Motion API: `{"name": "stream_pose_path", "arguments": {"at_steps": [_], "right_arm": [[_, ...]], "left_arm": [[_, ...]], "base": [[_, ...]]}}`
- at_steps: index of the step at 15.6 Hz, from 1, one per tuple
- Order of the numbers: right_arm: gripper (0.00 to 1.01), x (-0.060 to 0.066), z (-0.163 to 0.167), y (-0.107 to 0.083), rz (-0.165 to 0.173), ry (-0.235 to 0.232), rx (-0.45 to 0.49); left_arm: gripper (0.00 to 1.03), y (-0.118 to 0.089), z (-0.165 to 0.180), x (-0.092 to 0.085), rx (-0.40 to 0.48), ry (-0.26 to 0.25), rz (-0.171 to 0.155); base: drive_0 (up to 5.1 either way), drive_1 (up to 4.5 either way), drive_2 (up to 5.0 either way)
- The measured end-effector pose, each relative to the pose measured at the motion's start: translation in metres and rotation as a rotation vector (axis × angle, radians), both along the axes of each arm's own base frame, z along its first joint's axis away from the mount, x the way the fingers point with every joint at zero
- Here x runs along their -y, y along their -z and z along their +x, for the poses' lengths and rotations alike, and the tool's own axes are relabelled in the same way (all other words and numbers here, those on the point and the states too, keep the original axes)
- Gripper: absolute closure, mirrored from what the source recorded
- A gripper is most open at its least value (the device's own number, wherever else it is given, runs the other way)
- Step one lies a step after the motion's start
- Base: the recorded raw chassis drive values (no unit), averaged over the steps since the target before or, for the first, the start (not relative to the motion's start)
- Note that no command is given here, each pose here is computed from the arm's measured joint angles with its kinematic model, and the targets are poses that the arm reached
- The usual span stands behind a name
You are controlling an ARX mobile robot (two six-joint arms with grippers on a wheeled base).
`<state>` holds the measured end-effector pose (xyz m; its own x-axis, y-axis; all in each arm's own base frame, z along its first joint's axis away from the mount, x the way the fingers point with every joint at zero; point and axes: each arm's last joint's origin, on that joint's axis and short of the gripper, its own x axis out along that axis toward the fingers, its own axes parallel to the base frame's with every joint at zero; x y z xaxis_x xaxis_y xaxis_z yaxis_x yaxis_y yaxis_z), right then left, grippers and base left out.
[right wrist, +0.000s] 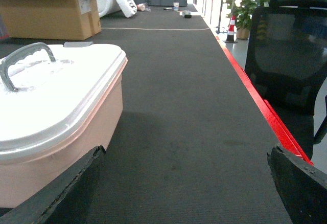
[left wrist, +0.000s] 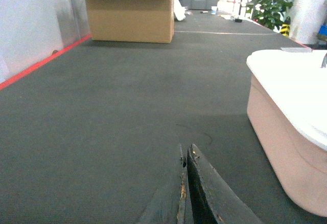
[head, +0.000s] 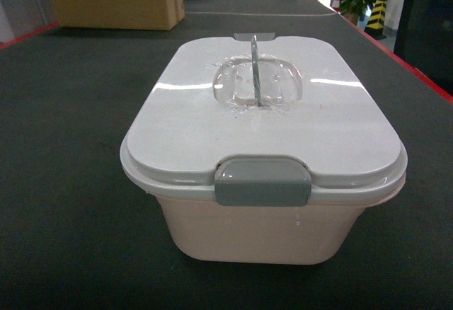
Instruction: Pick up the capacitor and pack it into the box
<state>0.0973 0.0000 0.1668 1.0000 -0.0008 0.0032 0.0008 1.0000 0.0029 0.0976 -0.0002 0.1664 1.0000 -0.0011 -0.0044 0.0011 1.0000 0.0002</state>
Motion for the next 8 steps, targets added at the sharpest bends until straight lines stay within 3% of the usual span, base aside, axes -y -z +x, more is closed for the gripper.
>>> {"name": "stream_pose_path", "arguments": {"at_steps": [1, 3, 5, 8], "right_arm": [[0.03, 0.0000, 0.0000, 0.0002, 0.000, -0.001, -0.002], [0.03, 0.0000, 0.0000, 0.0001, 0.000, 0.000, -0.001], [0.03, 0.0000, 0.0000, 0.0001, 0.000, 0.000, -0.002], [0.03, 0.0000, 0.0000, 0.0001, 0.000, 0.000, -0.002]], "left_arm": [[0.97, -0.0009, -0.0001, -0.0001, 0.007, -0.001, 0.000], [0.72, -0.0005, -0.0001, -0.0001, 0.003, -0.001, 0.000], [0.63, -0.0005, -0.0001, -0.0001, 0.003, -0.001, 0.000], [0.25, -0.0005, -0.0001, -0.0001, 0.003, -0.001, 0.000]], "base": [[0.0, 0.00, 0.0], [0.0, 0.00, 0.0], [0.0, 0.00, 0.0], [0.0, 0.00, 0.0]]}}
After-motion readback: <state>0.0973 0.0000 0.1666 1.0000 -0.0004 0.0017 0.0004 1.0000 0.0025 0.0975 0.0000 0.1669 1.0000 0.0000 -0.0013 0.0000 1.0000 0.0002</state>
